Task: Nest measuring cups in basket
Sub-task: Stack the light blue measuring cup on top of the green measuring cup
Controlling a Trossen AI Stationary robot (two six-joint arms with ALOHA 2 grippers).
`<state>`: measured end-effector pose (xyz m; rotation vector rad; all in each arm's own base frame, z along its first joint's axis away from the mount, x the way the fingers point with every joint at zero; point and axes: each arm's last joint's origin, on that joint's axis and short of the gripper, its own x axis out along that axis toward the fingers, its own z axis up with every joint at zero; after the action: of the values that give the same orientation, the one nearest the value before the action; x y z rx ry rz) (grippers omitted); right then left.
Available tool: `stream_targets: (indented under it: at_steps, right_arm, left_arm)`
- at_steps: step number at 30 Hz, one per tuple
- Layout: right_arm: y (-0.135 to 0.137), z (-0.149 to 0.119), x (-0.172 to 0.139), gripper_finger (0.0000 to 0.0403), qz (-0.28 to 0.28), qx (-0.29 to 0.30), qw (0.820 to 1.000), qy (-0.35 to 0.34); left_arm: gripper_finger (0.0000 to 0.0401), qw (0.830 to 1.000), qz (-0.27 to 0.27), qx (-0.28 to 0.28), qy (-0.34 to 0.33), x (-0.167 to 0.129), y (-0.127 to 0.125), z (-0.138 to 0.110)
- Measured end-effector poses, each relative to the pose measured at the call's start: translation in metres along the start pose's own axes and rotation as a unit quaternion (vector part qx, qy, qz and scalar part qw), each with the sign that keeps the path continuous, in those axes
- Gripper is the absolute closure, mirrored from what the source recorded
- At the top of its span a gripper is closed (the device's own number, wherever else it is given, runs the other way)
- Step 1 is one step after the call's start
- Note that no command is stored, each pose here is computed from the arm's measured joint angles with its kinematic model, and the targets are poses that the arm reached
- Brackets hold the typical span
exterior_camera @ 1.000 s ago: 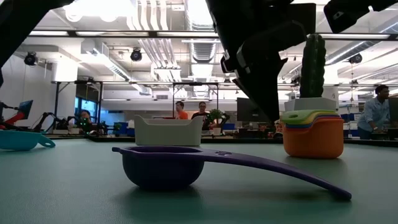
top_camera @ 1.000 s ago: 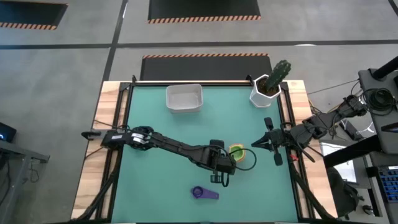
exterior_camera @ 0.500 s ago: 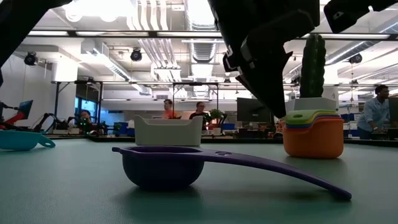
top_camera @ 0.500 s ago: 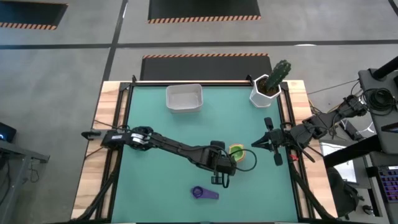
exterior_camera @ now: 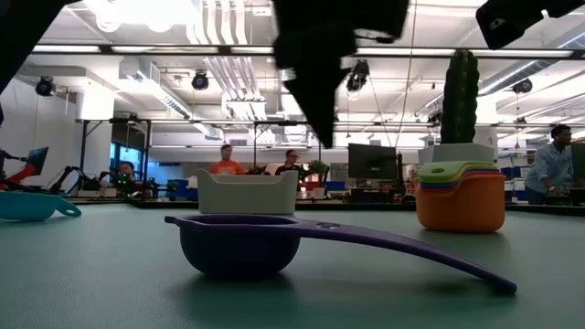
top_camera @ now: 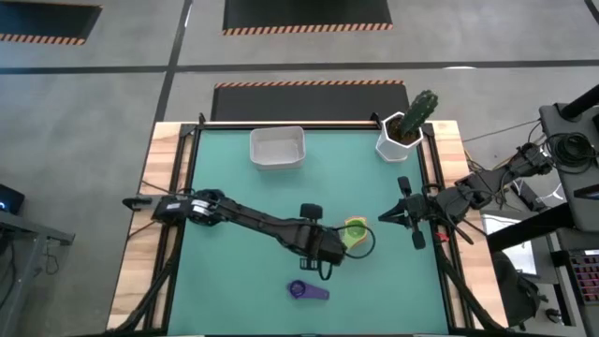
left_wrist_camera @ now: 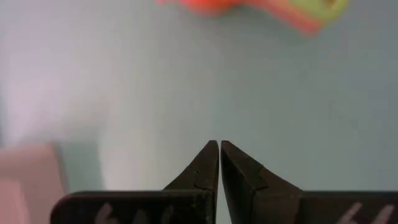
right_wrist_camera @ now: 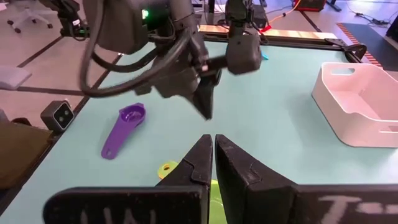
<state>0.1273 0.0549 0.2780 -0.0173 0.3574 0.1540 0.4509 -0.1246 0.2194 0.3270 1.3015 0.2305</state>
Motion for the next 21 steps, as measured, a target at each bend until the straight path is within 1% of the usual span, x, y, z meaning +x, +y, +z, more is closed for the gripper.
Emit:
stream_targets:
  at_steps: [2, 6, 11, 14, 16, 19, 21]
  right_arm:
    - [0.000, 0.000, 0.000, 0.0394, 0.000, 0.001, 1.000, 0.000]
    - [0.000, 0.000, 0.000, 0.0394, 0.000, 0.005, 1.000, 0.000]
    - [0.000, -0.001, 0.000, 0.0394, 0.000, 0.005, 1.000, 0.001]
    - [0.000, -0.001, 0.000, 0.0394, 0.000, 0.005, 1.000, 0.001]
    - [0.000, -0.001, 0.000, 0.0394, 0.000, 0.005, 1.000, 0.000]
    - [0.000, -0.001, 0.000, 0.0394, 0.000, 0.005, 1.000, 0.001]
    - [0.000, -0.001, 0.000, 0.0394, 0.000, 0.005, 1.000, 0.000]
  left_arm:
    - [0.0401, 1.000, 0.013, 0.000, 0.018, -0.002, 0.002, -0.006]
    - [0.0401, 0.999, 0.021, -0.013, 0.033, -0.004, 0.005, -0.020]
    - [0.0401, 0.997, 0.024, -0.057, 0.034, -0.006, 0.011, -0.049]
    - [0.0401, 0.993, 0.025, -0.107, 0.034, -0.009, 0.018, -0.074]
    - [0.0401, 0.987, 0.028, -0.151, 0.048, -0.010, 0.022, -0.096]
    - [0.0401, 0.969, 0.043, -0.232, 0.070, -0.011, 0.031, -0.130]
    - [0.0401, 0.953, 0.053, -0.288, 0.081, -0.011, 0.036, -0.154]
